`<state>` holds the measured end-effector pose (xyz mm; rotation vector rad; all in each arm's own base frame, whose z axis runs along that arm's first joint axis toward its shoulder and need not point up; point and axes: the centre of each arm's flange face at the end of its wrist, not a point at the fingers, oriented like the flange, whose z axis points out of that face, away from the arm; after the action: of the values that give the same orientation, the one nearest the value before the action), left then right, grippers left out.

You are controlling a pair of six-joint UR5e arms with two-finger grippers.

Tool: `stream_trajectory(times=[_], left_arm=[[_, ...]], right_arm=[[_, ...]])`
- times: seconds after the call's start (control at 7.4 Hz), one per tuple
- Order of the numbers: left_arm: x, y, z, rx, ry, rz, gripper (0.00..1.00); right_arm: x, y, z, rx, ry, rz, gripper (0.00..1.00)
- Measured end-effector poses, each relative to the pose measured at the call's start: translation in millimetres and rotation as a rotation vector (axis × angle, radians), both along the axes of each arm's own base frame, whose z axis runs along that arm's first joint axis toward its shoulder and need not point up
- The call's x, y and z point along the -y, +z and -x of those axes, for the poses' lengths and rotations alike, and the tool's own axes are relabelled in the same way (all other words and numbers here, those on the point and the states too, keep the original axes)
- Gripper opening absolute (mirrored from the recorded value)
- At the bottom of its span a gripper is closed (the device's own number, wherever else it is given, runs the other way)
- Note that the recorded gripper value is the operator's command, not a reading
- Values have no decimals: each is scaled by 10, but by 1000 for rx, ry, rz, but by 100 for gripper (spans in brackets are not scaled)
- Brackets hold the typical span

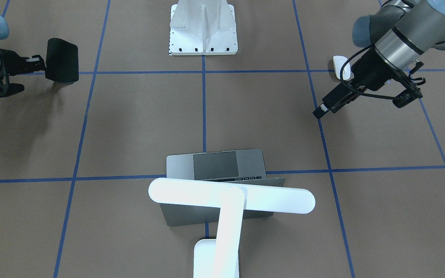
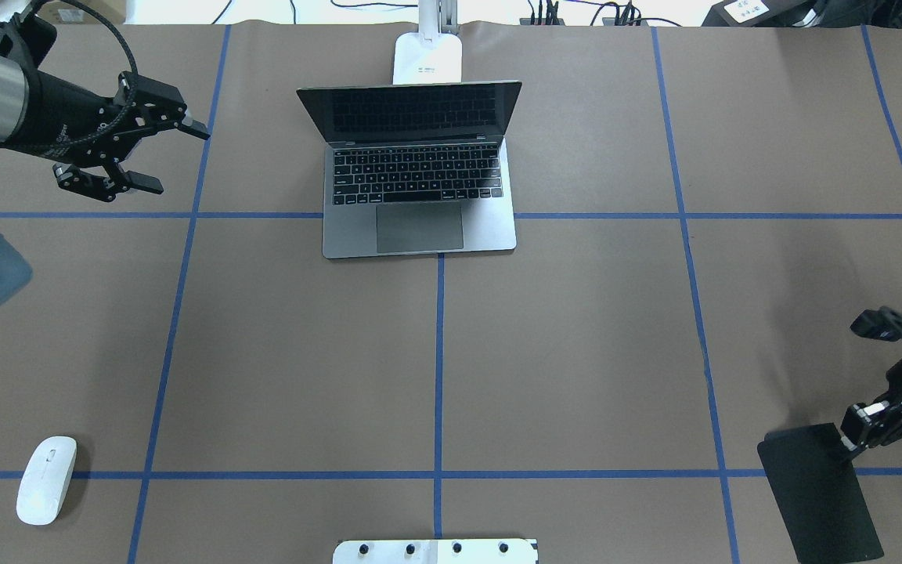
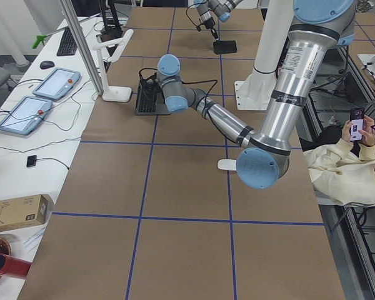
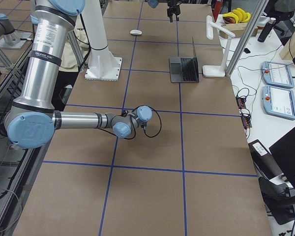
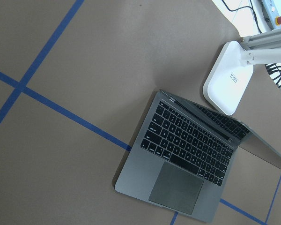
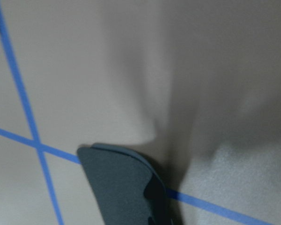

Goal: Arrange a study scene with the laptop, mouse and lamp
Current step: 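Lower the right gripper and grasp the black mouse pad's edge, then carry the mouse pad with the right gripper toward the laptop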

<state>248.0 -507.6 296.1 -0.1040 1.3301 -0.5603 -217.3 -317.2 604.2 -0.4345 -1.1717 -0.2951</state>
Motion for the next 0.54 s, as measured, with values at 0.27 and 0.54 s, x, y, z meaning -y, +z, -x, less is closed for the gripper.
stream_trajectory(times=[0.27, 0.54], left_arm=[[16, 55, 39, 4, -2, 11, 100], [82, 95, 146, 9, -17, 23, 100]], right_arm=[[244, -190, -310, 23, 103, -8, 0], [646, -609, -404, 37, 208, -5, 0]])
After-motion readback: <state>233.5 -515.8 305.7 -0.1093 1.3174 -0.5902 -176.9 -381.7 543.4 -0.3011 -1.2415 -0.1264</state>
